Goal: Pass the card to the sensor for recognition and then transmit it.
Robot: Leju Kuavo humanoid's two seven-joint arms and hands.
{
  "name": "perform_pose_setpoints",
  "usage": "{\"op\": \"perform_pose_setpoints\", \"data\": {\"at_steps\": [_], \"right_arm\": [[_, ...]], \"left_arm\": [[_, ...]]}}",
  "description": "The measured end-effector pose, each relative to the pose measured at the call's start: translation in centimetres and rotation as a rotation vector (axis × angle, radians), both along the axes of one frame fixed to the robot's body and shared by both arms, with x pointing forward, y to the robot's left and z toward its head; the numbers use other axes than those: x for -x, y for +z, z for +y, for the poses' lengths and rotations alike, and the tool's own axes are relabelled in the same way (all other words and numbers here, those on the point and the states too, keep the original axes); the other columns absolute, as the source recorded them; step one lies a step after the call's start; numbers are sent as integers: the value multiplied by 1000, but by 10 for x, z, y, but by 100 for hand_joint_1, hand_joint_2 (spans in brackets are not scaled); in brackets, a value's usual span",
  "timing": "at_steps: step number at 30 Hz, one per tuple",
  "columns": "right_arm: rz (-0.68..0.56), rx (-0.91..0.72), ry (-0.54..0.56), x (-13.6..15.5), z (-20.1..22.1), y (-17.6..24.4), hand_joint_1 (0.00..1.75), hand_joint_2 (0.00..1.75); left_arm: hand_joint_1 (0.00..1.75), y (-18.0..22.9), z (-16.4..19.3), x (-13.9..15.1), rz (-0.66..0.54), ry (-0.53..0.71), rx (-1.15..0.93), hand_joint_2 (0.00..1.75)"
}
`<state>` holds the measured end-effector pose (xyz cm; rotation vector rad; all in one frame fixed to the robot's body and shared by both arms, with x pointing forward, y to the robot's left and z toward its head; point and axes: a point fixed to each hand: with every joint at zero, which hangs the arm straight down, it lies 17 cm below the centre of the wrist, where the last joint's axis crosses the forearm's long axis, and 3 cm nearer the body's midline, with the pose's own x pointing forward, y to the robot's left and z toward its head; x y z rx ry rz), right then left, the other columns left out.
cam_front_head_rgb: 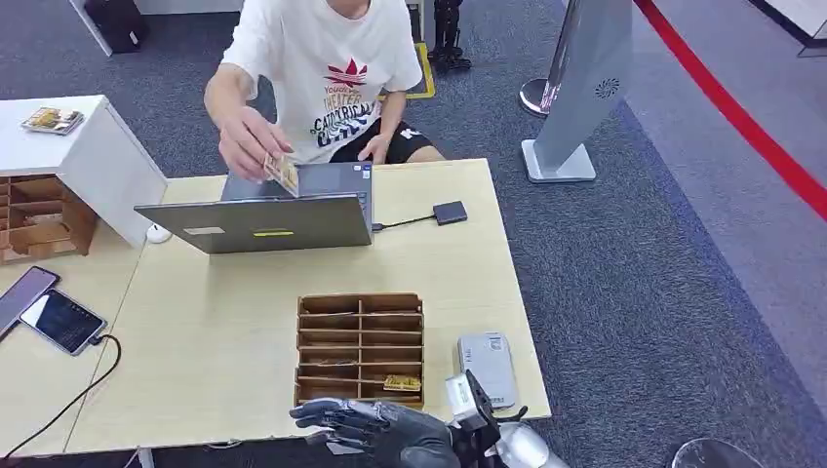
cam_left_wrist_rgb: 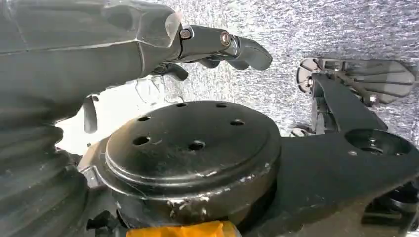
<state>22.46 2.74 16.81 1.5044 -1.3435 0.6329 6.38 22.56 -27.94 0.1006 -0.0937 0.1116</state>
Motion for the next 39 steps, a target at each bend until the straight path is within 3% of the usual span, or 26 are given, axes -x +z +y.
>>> {"op": "perform_pose_setpoints", "data": {"at_steps": [12, 17, 23, 26, 32, 39], "right_arm": [[-6, -4, -5, 0, 0, 0, 0, 175], [-56, 15, -85, -13, -1, 2, 0, 175], [-280, 120, -377, -70, -11, 24, 0, 175], [-426, 150, -536, -103, -19, 56, 0, 175], [-741, 219, -856, -138, -30, 107, 0, 175], [-909, 251, -1020, -151, -31, 140, 0, 175]], "left_arm": [[0, 0, -3, 3, -1, -1, 1, 0], [0, 0, -1, 5, 4, 1, -11, 0], [0, 0, -6, 8, 15, 2, -6, 0], [0, 0, -7, 8, 18, 2, 0, 0], [0, 0, -10, 10, 31, 1, 16, 0], [0, 0, -13, 10, 31, -13, 27, 0]]}}
